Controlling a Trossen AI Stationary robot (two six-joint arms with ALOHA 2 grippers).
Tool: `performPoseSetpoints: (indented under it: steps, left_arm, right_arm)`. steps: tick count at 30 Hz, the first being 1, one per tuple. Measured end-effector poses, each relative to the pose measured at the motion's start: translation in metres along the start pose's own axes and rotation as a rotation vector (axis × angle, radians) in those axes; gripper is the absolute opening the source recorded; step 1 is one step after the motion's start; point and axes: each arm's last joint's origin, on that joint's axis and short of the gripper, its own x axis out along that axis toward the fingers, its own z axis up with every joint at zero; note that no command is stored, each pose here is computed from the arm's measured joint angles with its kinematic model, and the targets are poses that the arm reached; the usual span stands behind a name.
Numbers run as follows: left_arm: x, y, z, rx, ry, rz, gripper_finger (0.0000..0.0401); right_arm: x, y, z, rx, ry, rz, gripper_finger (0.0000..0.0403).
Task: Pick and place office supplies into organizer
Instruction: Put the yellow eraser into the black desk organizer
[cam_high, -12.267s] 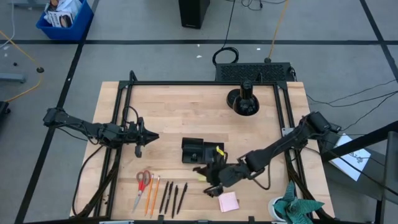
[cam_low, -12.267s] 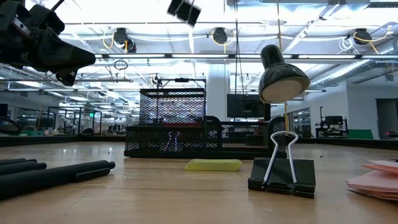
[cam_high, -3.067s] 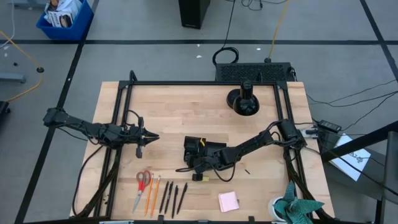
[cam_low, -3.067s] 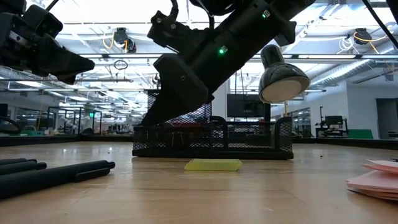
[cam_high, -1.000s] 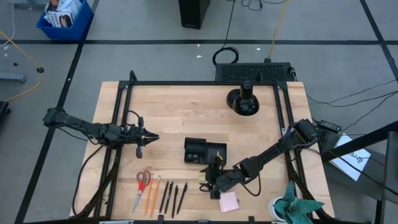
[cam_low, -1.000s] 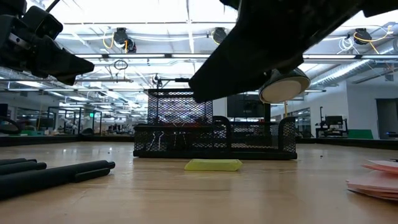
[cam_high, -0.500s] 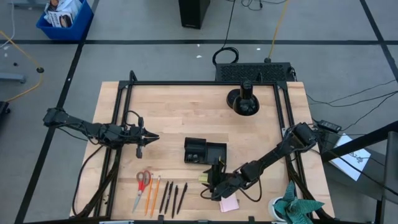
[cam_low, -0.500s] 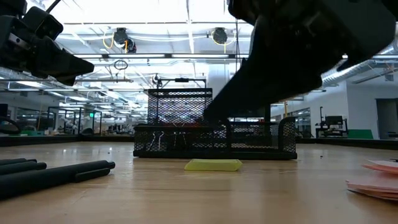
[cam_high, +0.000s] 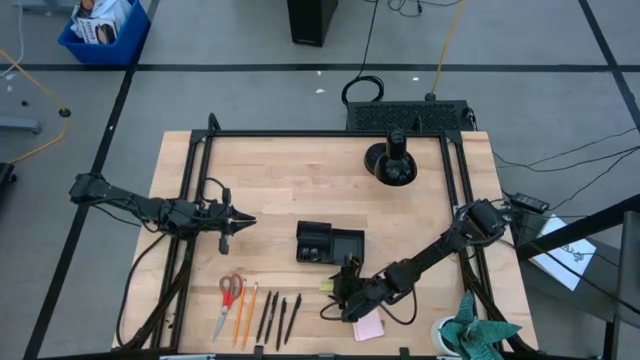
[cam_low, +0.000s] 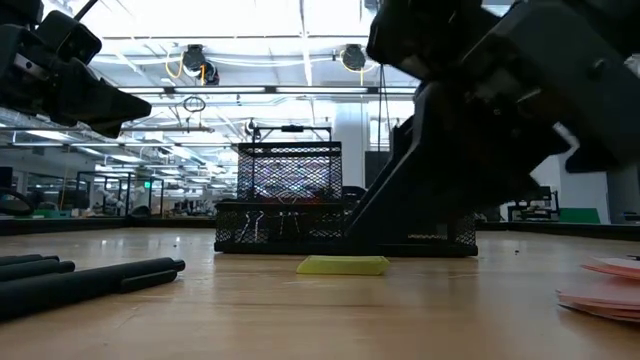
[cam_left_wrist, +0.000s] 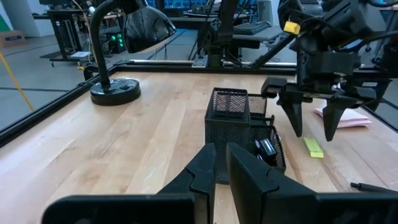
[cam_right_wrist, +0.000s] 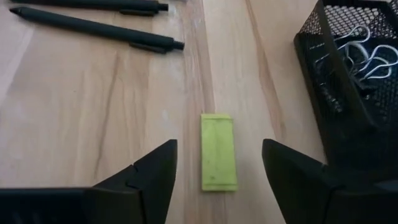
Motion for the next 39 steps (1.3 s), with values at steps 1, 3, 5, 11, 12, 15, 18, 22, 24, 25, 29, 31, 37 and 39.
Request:
performPoseSetpoints:
  steps: [1, 3, 5, 11, 12, 15, 18, 22, 24, 25, 29, 31, 37, 39]
  left_arm:
    - [0.000, 0.000, 0.000, 0.000, 0.000, 0.000, 0.0044]
    - [0.000, 0.000, 0.000, 0.000, 0.000, 0.000, 0.0044]
    - [0.000, 0.000, 0.000, 0.000, 0.000, 0.000, 0.0044]
    - [0.000, 0.000, 0.000, 0.000, 0.000, 0.000, 0.0044]
    - [0.000, 0.000, 0.000, 0.000, 0.000, 0.000, 0.0045]
    - [0.000, 0.000, 0.000, 0.000, 0.000, 0.000, 0.0044]
    - [0.000, 0.000, 0.000, 0.000, 0.000, 0.000, 0.0044]
    - [0.000, 0.000, 0.000, -0.001, 0.000, 0.000, 0.0044]
    - [0.000, 0.000, 0.000, -0.001, 0.000, 0.000, 0.0045]
    - [0.000, 0.000, 0.000, -0.001, 0.000, 0.000, 0.0044]
    - [0.000, 0.000, 0.000, -0.001, 0.000, 0.000, 0.0045]
    - [0.000, 0.000, 0.000, -0.001, 0.000, 0.000, 0.0044]
    - [0.000, 0.000, 0.000, -0.001, 0.000, 0.000, 0.0045]
    - [0.000, 0.000, 0.000, -0.001, 0.000, 0.000, 0.0044]
  right_arm:
    - [0.002, 0.000, -0.001, -0.001, 0.003, 0.000, 0.0225]
    - [0.007, 0.001, -0.007, 0.001, 0.017, -0.004, 0.0221]
    - [0.011, 0.002, -0.011, 0.013, 0.023, -0.011, 0.0217]
    - [0.014, 0.002, -0.014, 0.013, 0.032, -0.015, 0.0204]
    - [0.015, 0.002, -0.014, 0.012, 0.034, -0.014, 0.0201]
    - [0.015, 0.002, -0.015, 0.025, 0.047, -0.002, 0.0192]
    - [0.015, 0.002, -0.016, 0.041, 0.053, 0.004, 0.0177]
    - [0.015, 0.002, -0.016, 0.048, 0.069, 0.030, 0.0147]
    - [0.015, 0.003, -0.016, 0.048, 0.073, 0.037, 0.0129]
    - [0.015, 0.003, -0.017, 0.047, 0.074, 0.037, 0.0120]
    - [0.015, 0.003, -0.017, 0.041, 0.079, 0.040, 0.0084]
    - [0.015, 0.003, -0.017, 0.039, 0.077, 0.042, 0.0068]
    - [0.016, 0.005, -0.013, 0.029, 0.027, 0.067, 0.0058]
    - [0.016, 0.005, -0.012, 0.024, 0.019, 0.070, 0.0063]
